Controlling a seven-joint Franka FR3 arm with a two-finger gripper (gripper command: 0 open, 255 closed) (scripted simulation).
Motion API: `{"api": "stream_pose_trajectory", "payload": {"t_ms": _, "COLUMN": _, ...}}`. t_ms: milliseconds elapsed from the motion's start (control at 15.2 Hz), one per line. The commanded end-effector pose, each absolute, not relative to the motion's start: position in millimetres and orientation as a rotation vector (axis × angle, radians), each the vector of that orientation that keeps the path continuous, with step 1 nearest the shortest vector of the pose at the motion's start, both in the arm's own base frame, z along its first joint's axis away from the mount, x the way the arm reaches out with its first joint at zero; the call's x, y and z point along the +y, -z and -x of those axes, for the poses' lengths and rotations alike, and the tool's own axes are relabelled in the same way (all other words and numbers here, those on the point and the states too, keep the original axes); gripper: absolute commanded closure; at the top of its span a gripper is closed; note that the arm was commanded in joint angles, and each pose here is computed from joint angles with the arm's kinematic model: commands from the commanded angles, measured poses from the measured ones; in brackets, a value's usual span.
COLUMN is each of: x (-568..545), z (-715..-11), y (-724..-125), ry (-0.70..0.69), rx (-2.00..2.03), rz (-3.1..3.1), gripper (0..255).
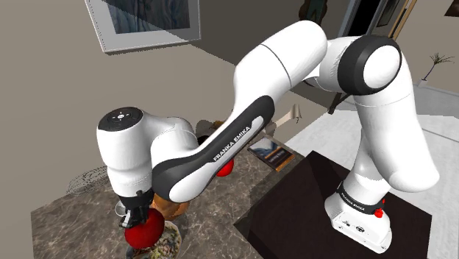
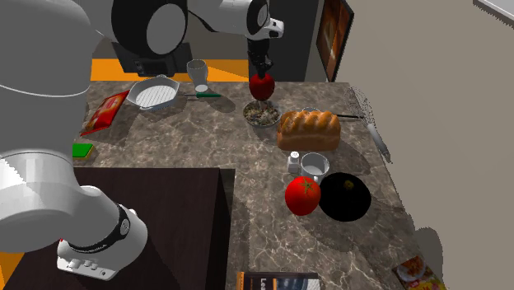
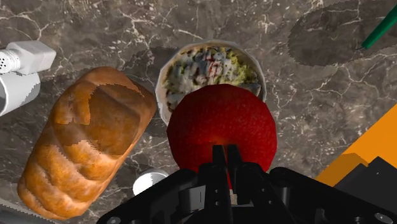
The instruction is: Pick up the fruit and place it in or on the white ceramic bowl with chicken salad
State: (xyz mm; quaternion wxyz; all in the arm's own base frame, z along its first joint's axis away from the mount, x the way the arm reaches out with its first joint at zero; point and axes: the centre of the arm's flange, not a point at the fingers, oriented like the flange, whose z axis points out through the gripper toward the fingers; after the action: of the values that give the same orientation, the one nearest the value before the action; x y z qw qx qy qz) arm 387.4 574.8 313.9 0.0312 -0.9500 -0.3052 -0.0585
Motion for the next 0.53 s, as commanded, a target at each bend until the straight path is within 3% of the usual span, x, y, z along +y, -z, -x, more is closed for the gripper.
{"api": "stream_pose_trajectory", "payload": {"t_ms": 0, "x": 574.7, "z": -387.3, "y": -302.6, "ry": 0.181, "rx": -0.940, "rz": 2.926, "gripper": 255}}
{"api": "stream_pose_trajectory", "payload": {"t_ms": 462, "x": 574.7, "z": -387.3, "y": -265.6, "ry": 0.181, "rx": -0.940, "rz": 2.926, "gripper": 255}}
